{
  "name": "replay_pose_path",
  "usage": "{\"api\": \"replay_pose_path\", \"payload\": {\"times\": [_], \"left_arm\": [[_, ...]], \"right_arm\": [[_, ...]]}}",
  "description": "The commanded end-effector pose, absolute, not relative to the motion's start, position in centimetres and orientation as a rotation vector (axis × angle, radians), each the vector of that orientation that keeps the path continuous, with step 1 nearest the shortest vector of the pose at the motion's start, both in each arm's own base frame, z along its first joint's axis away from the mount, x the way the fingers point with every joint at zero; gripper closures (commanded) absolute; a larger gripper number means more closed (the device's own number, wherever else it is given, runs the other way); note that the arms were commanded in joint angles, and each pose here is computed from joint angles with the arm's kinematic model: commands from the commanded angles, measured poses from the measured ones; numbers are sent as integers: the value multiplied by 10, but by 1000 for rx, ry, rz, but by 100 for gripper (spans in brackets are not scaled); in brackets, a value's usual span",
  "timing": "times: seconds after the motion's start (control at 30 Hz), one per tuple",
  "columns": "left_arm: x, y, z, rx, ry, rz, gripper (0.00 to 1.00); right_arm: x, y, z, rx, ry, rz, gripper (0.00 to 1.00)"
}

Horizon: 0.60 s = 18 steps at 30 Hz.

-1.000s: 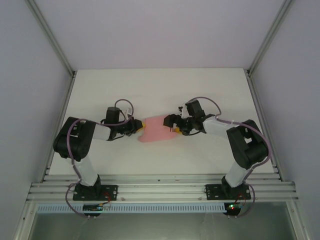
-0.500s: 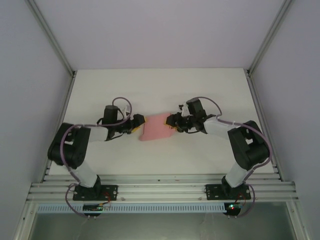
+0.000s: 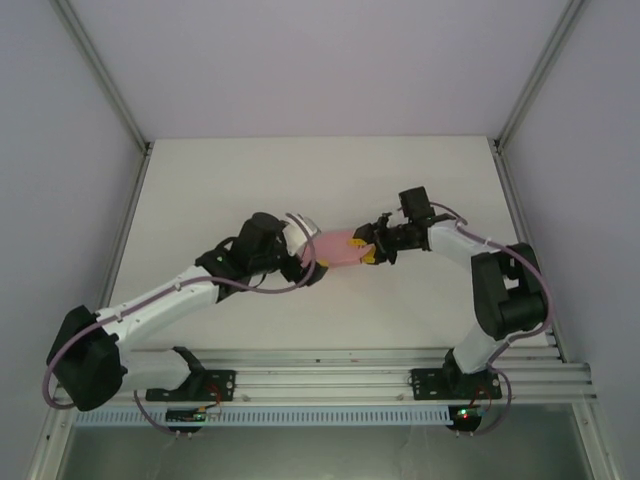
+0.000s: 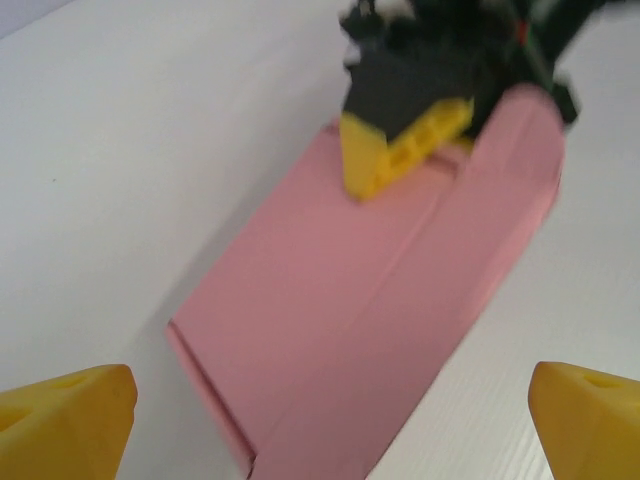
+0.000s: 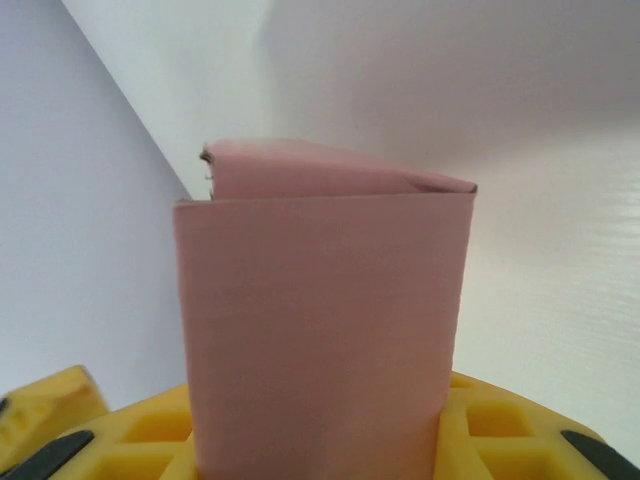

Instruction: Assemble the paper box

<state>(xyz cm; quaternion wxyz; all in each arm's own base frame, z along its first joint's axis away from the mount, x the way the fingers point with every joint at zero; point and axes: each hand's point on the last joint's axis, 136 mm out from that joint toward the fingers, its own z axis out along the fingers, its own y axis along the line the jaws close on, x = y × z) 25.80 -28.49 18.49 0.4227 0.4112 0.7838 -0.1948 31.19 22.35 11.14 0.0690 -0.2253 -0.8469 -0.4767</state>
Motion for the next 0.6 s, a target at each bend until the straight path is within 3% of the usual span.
{"api": "replay_pose_path", "payload": {"times": [0.0,0.23,0.47,0.57], "left_arm": [[262,-270,171,1227,1948,-211,0],[264,-273,147,1387,1967,-48,0],[266,-283,143,1439,1941,-63,0],[269,-286,143,1457,1926,-50,7]], "right_arm": [[298,224,120,-701,-2369,-1403,69],[294,216,132,-722,-2271,-1351,69],[288,219,140,-717,-2140,-1387,67],[286,220,142,-711,-2131,-1387,66]]}}
